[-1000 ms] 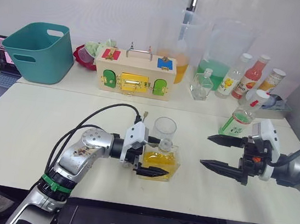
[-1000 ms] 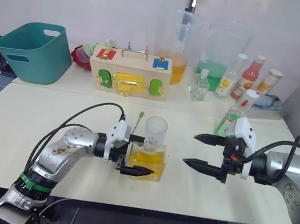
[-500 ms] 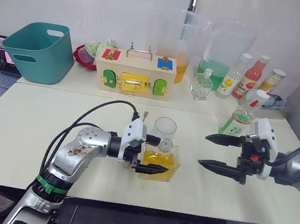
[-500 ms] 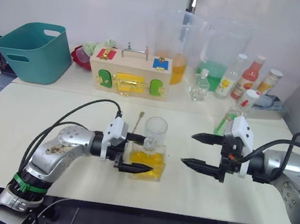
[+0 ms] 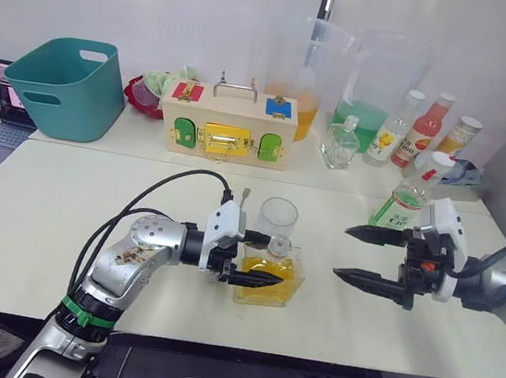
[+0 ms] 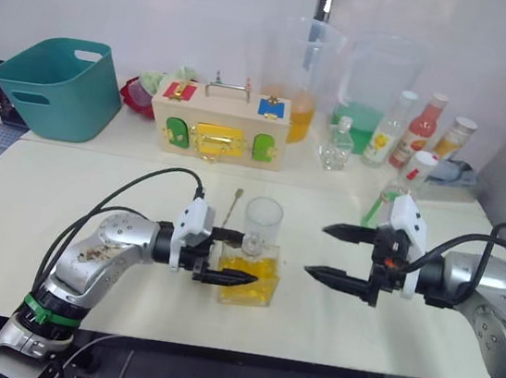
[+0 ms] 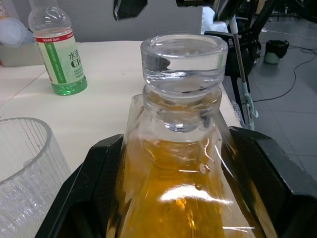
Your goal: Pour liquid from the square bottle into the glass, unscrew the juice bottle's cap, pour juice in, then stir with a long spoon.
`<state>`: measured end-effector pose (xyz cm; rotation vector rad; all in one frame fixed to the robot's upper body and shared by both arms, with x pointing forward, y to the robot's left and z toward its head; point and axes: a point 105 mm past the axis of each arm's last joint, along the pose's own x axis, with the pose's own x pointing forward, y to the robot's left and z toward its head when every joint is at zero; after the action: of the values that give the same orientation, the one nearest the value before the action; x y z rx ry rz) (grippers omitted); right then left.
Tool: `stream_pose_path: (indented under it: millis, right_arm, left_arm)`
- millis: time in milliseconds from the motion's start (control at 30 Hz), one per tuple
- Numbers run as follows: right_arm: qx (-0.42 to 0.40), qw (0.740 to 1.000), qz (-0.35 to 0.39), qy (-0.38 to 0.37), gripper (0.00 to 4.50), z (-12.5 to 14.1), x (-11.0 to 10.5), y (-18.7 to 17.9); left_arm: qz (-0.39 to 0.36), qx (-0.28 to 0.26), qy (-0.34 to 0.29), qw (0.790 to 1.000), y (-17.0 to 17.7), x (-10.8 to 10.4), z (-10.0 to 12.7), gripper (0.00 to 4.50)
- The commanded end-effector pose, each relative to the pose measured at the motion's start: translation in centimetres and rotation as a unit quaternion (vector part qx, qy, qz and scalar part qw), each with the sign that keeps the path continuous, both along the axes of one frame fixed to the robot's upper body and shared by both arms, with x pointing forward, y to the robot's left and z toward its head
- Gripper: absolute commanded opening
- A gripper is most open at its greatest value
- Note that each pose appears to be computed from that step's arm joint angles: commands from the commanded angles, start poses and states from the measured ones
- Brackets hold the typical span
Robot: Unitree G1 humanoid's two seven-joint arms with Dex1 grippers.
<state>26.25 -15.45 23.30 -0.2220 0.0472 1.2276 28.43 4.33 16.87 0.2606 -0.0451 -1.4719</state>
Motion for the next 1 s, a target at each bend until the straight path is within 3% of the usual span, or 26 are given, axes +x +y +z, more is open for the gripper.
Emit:
stream_pose_path:
  millis: [33, 333, 567, 933, 1000]
  right_arm:
    - [0.011, 0.999, 0.027, -0.034, 4.50, 2.0, -0.7, 1.6]
    - [-0.016, 0.997, 0.063, -0.045, 4.50, 1.5, -0.2, 6.3]
    - [-0.027, 0.996, 0.071, -0.040, 4.50, 0.8, 0.0, 7.3]
    - [-0.051, 0.996, 0.070, -0.032, 1.02, -0.4, 0.4, 8.3]
    - [-0.056, 0.996, 0.069, -0.030, 1.03, -0.7, 0.4, 8.2]
  left_arm:
    - [-0.016, -0.019, -0.033, 0.999, -0.6, -0.2, 1.3, 2.78]
    - [-0.017, -0.020, -0.032, 0.999, -0.7, -0.1, 1.0, 2.78]
    - [-0.016, -0.019, -0.031, 0.999, -0.7, -0.1, 0.9, 2.78]
    - [-0.009, -0.013, -0.033, 0.999, -0.7, 0.1, 0.6, 2.78]
    - [-0.008, -0.012, -0.033, 0.999, -0.6, 0.1, 0.6, 2.78]
